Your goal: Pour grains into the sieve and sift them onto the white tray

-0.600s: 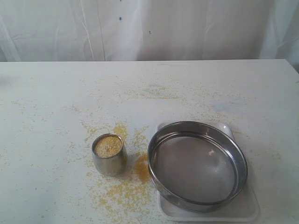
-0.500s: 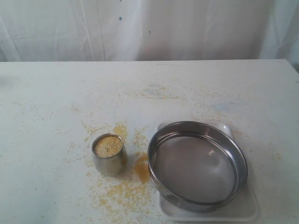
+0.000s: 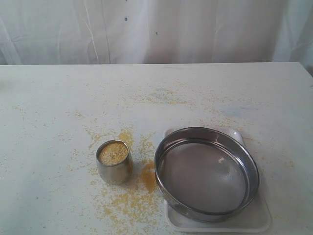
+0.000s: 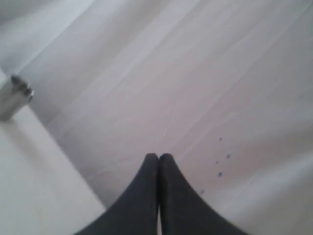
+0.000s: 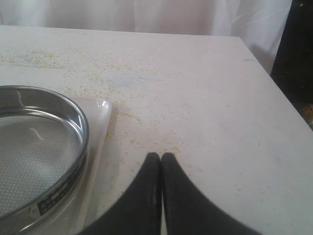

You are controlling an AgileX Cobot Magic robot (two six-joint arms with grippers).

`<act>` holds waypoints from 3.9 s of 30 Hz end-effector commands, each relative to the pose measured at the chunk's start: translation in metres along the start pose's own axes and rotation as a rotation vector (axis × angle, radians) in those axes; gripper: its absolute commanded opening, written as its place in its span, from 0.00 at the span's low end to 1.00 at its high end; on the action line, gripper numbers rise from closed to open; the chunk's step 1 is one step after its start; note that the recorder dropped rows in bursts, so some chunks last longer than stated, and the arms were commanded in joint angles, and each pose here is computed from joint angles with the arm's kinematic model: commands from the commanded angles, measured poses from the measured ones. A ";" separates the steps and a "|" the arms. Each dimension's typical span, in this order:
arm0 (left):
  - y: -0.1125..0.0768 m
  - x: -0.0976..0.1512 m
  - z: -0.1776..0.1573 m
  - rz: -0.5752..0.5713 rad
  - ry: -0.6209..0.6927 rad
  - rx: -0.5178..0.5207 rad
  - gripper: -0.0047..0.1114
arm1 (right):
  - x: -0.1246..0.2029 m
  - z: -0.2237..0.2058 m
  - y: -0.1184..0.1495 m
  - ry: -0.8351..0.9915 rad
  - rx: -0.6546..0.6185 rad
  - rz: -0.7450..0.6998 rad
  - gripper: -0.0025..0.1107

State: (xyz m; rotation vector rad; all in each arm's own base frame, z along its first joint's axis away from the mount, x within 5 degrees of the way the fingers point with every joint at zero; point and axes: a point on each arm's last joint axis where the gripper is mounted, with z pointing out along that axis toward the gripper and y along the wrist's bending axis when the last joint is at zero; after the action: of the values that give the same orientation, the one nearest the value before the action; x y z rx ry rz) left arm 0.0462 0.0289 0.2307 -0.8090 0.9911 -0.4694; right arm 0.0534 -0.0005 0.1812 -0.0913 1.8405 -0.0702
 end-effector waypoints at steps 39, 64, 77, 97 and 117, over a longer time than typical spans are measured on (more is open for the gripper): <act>-0.042 0.129 0.099 1.045 0.988 1.177 0.08 | 0.000 0.000 0.000 -0.007 -0.003 -0.009 0.02; -0.028 0.193 0.096 1.188 1.010 1.182 0.94 | 0.000 0.000 0.000 -0.007 -0.003 -0.011 0.02; -0.024 0.237 0.130 0.946 1.028 1.168 0.94 | 0.000 0.000 0.000 -0.007 -0.003 -0.011 0.02; -0.022 0.258 0.141 0.894 0.996 1.207 0.94 | 0.000 0.000 0.000 -0.008 -0.007 -0.010 0.02; -0.022 0.260 0.132 0.859 1.152 1.296 0.94 | 0.000 0.000 0.000 -0.008 -0.006 -0.012 0.02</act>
State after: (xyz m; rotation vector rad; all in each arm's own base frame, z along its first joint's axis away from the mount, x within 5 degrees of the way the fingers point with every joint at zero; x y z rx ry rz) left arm 0.2888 -0.1106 0.1482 1.1644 1.5700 -0.6619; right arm 0.0534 -0.0005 0.1812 -0.0913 1.8405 -0.0702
